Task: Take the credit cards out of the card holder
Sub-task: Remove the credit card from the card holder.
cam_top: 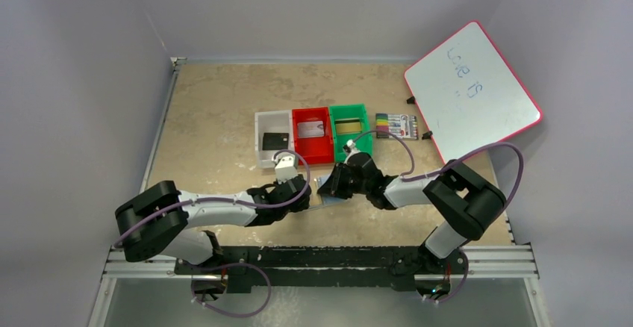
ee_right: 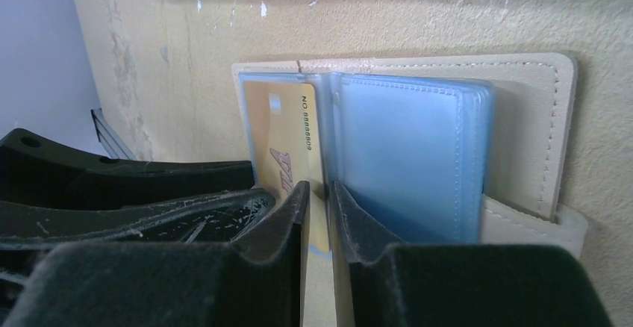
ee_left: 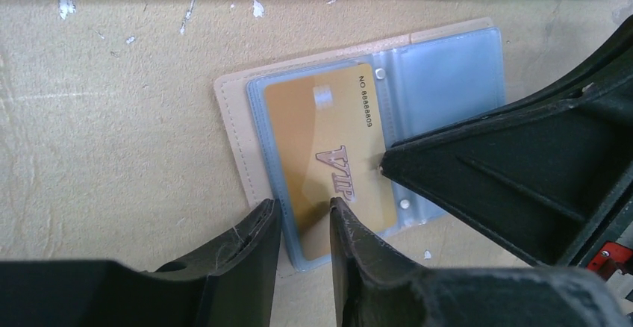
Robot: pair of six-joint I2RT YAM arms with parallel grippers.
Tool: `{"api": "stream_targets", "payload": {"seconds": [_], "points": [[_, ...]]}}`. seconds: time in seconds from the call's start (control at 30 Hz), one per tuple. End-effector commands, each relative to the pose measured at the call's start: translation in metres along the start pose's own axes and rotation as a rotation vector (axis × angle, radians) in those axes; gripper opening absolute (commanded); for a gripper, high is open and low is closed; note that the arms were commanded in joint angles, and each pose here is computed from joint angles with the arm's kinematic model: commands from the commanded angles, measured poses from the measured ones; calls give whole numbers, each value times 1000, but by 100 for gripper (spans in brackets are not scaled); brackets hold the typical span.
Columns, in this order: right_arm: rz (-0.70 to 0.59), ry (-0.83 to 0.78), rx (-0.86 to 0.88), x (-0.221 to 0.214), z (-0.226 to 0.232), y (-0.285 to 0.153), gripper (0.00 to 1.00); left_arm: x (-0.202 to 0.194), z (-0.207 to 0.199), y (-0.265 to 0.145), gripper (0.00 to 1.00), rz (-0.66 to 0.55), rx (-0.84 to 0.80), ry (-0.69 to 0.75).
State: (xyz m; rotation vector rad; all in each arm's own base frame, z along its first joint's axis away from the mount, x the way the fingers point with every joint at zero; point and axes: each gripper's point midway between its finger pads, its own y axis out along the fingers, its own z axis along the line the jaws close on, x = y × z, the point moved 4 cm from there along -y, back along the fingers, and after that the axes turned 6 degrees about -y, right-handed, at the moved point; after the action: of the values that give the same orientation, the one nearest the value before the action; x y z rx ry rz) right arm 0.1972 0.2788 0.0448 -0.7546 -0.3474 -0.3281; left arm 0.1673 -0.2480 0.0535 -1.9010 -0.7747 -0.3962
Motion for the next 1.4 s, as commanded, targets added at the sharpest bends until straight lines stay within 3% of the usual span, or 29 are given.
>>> {"api": "stream_targets", "payload": {"seconds": [0.0, 0.27, 0.5, 0.67, 0.8, 0.93, 1.07, 1.37], "points": [[-11, 27, 84, 1, 14, -3, 17, -1, -8, 3, 28, 13, -21, 12], [-7, 19, 197, 1, 29, -9, 18, -4, -11, 5, 20, 31, -29, 26], [-12, 30, 194, 0, 27, -9, 15, -4, -12, 4, 16, 27, -31, 25], [-2, 59, 177, -3, 22, -6, 25, -4, -13, 4, 11, 33, -40, 27], [-4, 74, 116, -4, 12, -1, 25, -4, -14, 4, 5, 34, -42, 30], [-11, 71, 124, -5, 11, 0, 18, -5, -14, 4, 2, 37, -42, 28], [-12, 58, 152, -4, 16, 0, 1, -5, -14, 5, 0, 39, -43, 32], [-110, 79, 56, 10, 2, -18, 0, -2, -9, 4, 0, 20, -11, 30]]}}
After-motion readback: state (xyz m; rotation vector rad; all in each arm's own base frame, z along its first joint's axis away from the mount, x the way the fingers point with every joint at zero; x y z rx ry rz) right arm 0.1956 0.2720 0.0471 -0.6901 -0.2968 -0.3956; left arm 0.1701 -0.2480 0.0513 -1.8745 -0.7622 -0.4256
